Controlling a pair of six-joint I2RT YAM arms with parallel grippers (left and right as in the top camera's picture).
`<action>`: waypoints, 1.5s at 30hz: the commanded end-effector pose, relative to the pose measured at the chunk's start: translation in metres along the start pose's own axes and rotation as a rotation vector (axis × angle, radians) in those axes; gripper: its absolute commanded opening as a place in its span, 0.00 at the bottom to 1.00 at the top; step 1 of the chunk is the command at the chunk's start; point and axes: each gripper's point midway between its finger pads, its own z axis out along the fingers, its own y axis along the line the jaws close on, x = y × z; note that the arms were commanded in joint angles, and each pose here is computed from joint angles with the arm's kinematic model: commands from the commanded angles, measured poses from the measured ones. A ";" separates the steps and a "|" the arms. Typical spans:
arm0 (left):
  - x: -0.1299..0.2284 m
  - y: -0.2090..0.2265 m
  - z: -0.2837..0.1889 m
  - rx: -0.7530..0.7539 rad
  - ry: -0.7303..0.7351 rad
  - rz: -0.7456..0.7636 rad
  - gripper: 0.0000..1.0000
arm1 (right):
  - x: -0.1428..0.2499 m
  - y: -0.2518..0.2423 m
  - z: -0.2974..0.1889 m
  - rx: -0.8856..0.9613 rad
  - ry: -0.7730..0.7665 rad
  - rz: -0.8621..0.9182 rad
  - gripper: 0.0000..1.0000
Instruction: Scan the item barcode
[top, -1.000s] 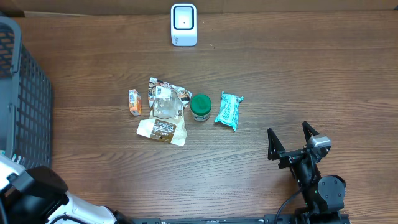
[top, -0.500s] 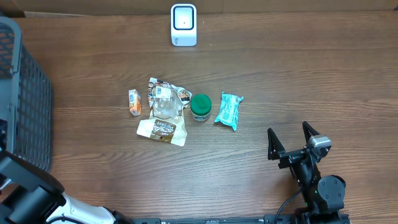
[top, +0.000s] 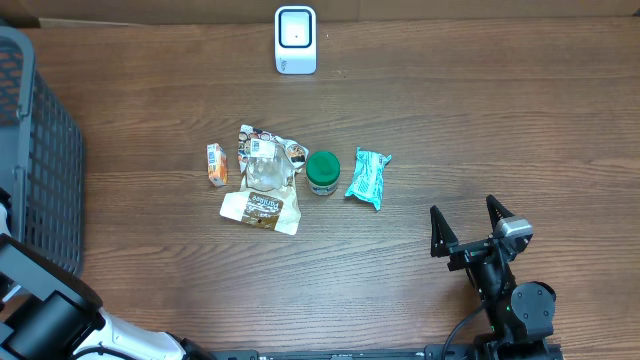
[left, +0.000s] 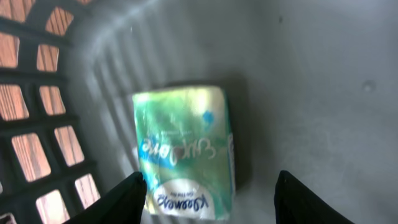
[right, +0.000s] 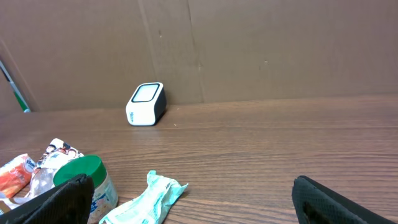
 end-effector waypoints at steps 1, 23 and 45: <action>-0.003 0.005 0.006 -0.027 -0.012 0.008 0.55 | 0.002 0.001 0.000 -0.006 -0.001 -0.004 1.00; 0.008 0.000 0.027 -0.023 0.072 0.046 0.04 | 0.002 0.001 0.000 -0.006 -0.001 -0.004 1.00; -0.046 -0.031 -0.339 0.797 -0.381 -0.053 0.05 | 0.002 0.001 0.000 -0.006 -0.001 -0.004 1.00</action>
